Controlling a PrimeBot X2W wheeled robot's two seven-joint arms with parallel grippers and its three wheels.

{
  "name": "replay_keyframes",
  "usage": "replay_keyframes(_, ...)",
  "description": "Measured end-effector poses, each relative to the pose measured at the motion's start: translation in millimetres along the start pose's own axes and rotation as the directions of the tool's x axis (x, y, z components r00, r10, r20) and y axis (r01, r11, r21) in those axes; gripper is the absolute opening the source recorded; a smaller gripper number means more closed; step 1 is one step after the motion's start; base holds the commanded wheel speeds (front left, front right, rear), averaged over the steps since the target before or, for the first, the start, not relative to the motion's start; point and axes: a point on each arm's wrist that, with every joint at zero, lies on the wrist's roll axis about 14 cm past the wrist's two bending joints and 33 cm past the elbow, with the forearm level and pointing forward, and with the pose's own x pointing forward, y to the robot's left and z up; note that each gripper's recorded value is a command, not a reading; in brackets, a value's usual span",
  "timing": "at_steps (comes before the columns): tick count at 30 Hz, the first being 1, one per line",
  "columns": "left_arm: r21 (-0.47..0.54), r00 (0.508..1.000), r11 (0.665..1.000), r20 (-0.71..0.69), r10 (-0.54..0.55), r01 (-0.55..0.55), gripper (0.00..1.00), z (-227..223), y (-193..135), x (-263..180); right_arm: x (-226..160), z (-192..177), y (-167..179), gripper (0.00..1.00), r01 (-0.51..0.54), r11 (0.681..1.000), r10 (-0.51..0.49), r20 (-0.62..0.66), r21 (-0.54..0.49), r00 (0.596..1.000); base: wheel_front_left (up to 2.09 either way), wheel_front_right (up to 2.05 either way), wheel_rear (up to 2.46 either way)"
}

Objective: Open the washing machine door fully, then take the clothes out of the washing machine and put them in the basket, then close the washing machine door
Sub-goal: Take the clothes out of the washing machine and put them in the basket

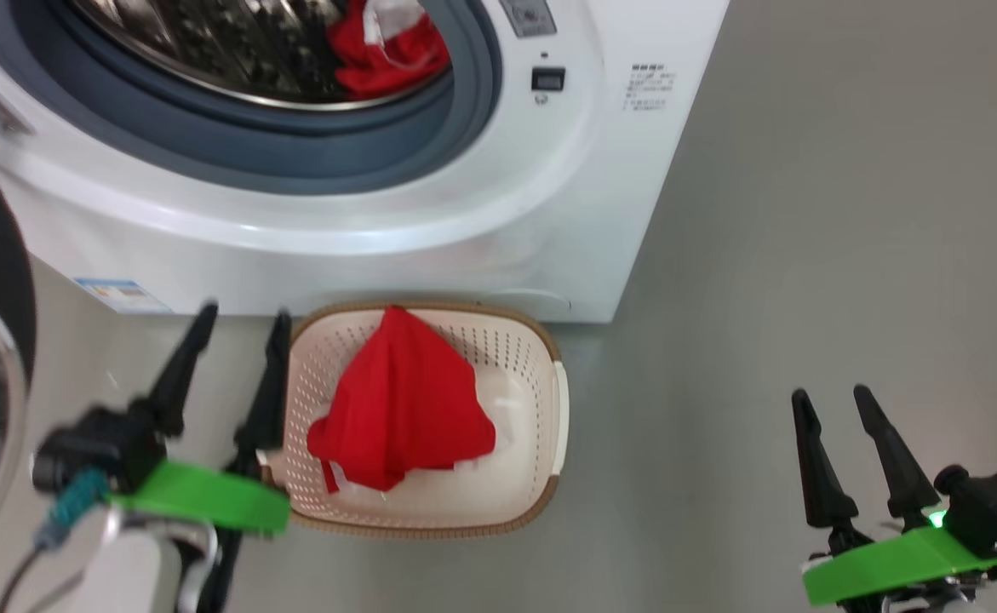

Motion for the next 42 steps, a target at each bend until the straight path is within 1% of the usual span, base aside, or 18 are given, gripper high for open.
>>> replay_keyframes(11, 0.04, 0.99, 0.99, 0.033, -0.135, 0.134, 1.0, 9.5, -13.6, 107.1, 39.1, -16.4, -2.2, 1.0, -0.002, 1.0, 0.003, -0.025, 0.026, 1.0, 0.0, 0.0, 0.0)
replay_keyframes(14, 0.052, 0.986, 0.985, 0.022, -0.165, 0.164, 1.0, 4.5, -16.8, 133.4, 46.7, -23.8, -7.6, 1.0, 0.014, 0.999, -0.012, -0.038, 0.048, 0.999, 0.0, 0.0, 0.0)
replay_keyframes(18, 0.06, 0.983, 0.982, -0.022, -0.18, 0.181, 1.0, -12.8, -13.0, 160.6, 54.4, -34.0, -13.2, 1.0, 0.026, 0.998, -0.023, -0.058, 0.054, 0.998, 0.0, 0.0, 0.0)
replay_keyframes(27, 0.077, 0.975, 0.976, -0.1, -0.197, 0.205, 1.0, -47.6, -8.0, 206.9, 56.5, -52.6, -26.2, 1.0, 0.056, 0.997, -0.051, -0.104, 0.047, 0.993, 0.0, 0.0, 0.0)
replay_keyframes(34, 0.083, 0.972, 0.972, -0.109, -0.208, 0.217, 1.0, -58.7, -8.6, 234.7, 57.3, -60.6, -31.8, 1.0, 0.067, 0.997, -0.062, -0.125, 0.041, 0.99, 0.0, 0.0, 0.0)
replay_keyframes(42, 0.117, 0.966, 0.962, -0.106, -0.234, 0.246, 1.0, -65.3, -11.8, 257.4, 53.6, -69.1, -35.6, 1.0, 0.079, 0.996, -0.072, -0.15, 0.041, 0.986, 0.0, 0.0, 0.0)
